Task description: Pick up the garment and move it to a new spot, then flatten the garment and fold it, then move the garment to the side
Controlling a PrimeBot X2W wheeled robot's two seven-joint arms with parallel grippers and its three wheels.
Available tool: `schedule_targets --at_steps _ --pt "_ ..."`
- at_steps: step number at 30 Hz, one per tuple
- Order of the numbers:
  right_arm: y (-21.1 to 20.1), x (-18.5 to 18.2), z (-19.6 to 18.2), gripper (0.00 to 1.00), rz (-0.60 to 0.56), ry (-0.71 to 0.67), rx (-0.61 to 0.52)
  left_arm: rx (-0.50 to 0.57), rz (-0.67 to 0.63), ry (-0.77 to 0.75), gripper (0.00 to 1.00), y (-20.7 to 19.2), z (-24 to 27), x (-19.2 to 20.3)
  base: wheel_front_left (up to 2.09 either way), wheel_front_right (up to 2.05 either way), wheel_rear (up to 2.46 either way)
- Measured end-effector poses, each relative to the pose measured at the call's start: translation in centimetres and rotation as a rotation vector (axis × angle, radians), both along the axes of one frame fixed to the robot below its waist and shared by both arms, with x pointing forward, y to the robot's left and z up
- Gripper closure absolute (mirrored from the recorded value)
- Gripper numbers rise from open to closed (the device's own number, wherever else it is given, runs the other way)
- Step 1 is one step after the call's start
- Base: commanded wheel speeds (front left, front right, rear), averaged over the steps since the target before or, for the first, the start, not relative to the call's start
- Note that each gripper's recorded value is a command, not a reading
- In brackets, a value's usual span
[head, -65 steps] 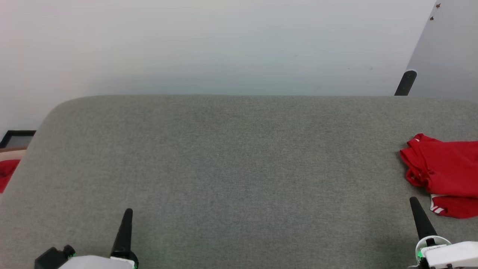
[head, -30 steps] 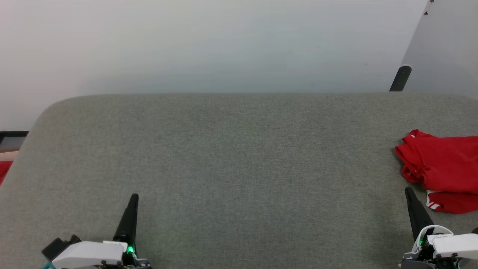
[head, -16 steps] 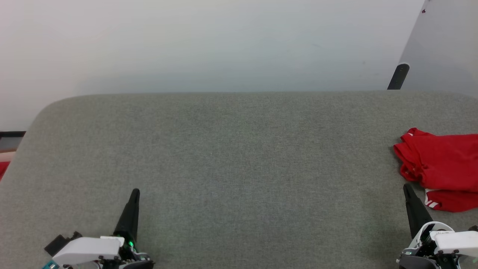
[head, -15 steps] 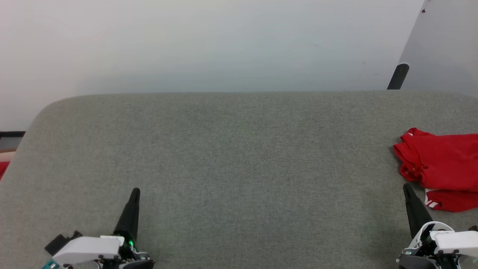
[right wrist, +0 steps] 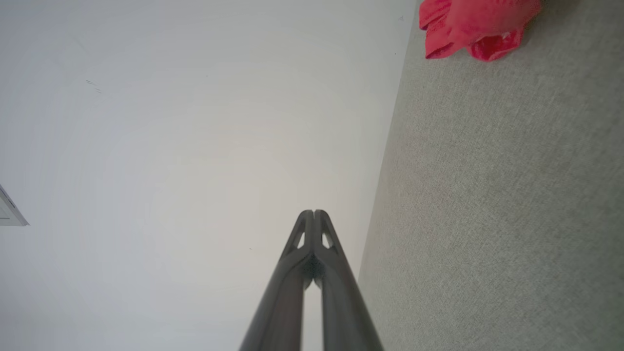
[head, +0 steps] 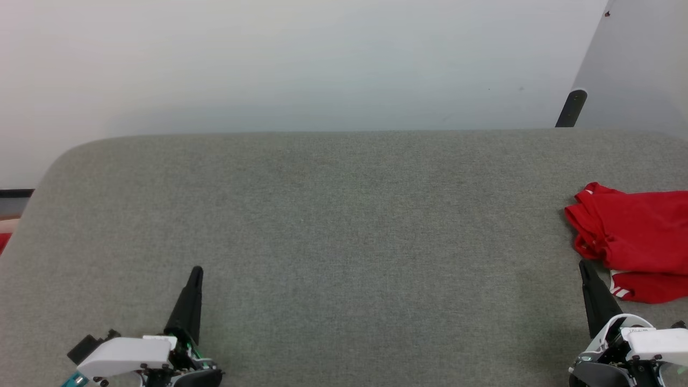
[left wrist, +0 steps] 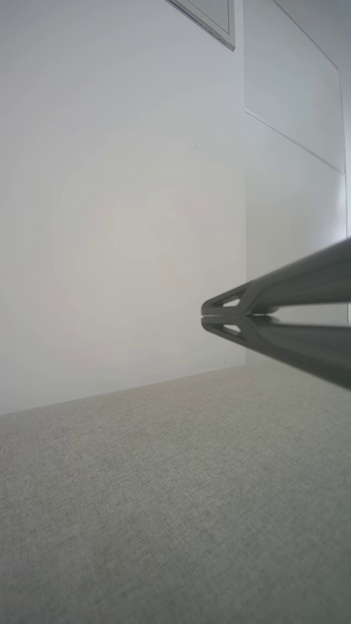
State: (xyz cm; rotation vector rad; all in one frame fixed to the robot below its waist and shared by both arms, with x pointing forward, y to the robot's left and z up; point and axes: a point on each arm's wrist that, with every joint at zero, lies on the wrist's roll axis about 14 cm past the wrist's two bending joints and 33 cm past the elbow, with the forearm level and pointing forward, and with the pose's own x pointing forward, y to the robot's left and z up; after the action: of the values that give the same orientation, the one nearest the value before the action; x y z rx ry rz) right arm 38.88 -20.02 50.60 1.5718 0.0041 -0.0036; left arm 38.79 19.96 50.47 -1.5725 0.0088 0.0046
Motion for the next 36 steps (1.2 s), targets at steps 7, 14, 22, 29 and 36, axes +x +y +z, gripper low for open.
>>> schedule_targets --at_steps 7,14,22,29,36 --pt "0.00 0.00 0.00 1.00 0.000 0.000 0.000 -0.001 0.001 0.000 1.00 0.00 0.00 0.00 0.00 0.00 0.00" --pt "0.01 0.00 0.00 1.00 0.000 0.000 0.000 -0.002 0.002 0.000 1.00 0.02 0.00 0.00 0.00 0.00 0.00" --pt "0.01 0.00 0.00 1.00 0.000 0.000 0.000 -0.002 0.002 0.000 1.00 0.02 0.00 -0.01 0.00 0.00 0.00" --pt "0.01 0.00 0.00 1.00 0.000 0.000 0.000 -0.002 0.002 0.000 1.00 0.03 -0.01 -0.01 0.00 0.00 0.00" --pt "0.01 0.00 0.00 1.00 0.000 0.000 0.000 -0.003 0.003 0.000 1.00 0.04 0.00 -0.01 0.00 0.00 0.00"
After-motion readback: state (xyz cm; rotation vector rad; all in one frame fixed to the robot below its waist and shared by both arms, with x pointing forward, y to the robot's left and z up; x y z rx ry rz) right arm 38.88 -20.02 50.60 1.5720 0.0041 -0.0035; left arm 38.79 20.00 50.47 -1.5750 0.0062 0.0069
